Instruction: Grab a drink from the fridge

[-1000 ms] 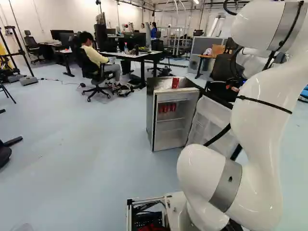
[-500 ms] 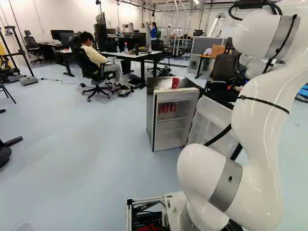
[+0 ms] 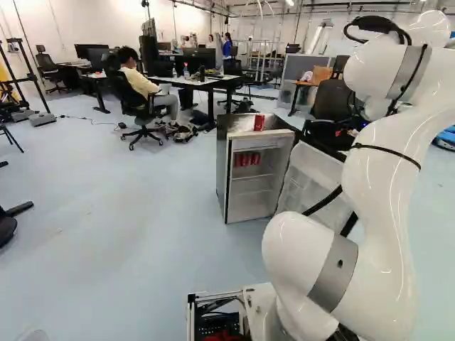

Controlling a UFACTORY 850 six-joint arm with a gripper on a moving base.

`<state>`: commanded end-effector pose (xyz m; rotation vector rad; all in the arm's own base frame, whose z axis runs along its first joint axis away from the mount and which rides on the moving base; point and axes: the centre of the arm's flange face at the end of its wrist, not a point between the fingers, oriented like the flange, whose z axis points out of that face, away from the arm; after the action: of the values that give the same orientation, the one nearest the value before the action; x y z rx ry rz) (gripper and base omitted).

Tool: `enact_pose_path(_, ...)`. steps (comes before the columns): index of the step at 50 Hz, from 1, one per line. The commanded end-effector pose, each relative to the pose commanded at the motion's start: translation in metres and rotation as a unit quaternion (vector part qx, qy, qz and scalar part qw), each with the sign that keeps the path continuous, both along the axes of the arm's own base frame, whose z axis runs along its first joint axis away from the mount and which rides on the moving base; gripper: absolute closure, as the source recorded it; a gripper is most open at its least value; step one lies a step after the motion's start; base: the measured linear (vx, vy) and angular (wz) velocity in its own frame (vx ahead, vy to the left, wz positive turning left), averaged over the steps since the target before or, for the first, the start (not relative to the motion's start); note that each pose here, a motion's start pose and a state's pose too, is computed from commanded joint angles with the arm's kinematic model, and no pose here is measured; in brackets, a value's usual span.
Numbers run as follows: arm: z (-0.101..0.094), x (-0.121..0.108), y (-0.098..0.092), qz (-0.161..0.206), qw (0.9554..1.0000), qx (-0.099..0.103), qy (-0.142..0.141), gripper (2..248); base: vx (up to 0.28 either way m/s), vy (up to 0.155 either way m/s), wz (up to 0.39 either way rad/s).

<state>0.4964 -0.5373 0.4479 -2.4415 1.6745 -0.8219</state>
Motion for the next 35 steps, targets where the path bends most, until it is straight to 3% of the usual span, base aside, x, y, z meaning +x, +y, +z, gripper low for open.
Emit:
enact_pose_path(23, -0.036, 0.004, -0.012, 0.009, 0.9987, 0.044, 0.024, 3, 0.000, 0.000, 0.000)
enact_pose_path(35, -0.037, 0.003, -0.009, 0.015, 0.9976, 0.060, 0.032, 3, 0.000, 0.000, 0.000)
